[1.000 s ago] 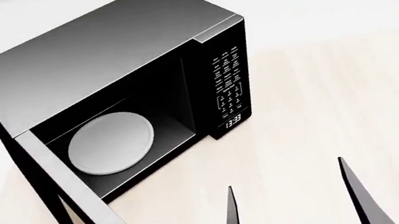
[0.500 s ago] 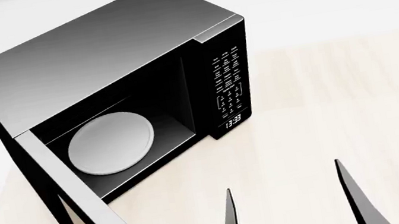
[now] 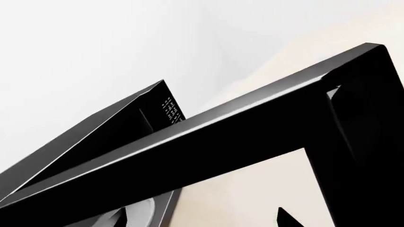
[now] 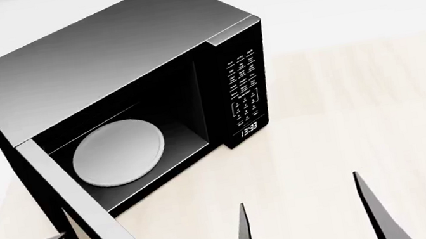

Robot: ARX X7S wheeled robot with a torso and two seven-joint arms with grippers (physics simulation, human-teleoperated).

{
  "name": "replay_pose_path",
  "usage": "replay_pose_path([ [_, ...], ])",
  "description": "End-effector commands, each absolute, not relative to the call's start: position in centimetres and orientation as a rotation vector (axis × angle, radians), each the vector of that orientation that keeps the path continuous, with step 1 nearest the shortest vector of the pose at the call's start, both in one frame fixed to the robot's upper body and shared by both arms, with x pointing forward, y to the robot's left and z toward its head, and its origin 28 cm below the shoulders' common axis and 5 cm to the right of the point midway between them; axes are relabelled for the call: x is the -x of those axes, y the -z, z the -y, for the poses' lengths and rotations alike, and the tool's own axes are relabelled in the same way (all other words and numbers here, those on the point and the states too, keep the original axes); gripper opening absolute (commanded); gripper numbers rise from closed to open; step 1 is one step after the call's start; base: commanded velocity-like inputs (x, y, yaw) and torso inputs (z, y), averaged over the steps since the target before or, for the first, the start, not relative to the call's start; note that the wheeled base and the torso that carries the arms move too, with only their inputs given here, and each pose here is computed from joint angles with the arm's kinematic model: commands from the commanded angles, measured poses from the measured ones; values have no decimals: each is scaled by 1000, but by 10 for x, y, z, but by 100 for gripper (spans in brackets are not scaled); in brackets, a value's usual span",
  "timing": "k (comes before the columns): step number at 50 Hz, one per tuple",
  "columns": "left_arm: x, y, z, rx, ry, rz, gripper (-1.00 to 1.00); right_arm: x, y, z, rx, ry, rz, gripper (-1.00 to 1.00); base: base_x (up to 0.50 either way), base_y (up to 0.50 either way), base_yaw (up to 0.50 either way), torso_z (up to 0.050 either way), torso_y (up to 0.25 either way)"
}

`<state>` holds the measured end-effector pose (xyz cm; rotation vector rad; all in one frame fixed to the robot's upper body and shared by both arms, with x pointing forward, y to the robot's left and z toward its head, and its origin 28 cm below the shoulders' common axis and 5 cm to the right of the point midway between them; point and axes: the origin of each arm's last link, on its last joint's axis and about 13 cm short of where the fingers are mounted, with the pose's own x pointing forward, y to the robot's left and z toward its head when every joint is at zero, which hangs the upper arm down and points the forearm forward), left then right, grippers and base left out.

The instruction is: Close the microwave.

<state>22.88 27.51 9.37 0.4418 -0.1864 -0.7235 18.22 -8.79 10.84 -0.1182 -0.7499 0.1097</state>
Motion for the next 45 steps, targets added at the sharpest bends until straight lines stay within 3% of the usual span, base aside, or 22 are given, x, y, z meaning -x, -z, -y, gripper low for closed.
replay_pose_path([
  [1, -236, -93, -268, -437, 725, 210, 100, -183, -108, 89, 127, -108, 748, 100, 0, 0, 0, 0, 0],
  [45, -257, -85, -249, -386, 676, 261, 100, -184, -105, 89, 121, -112, 731, 100, 0, 0, 0, 0, 0],
])
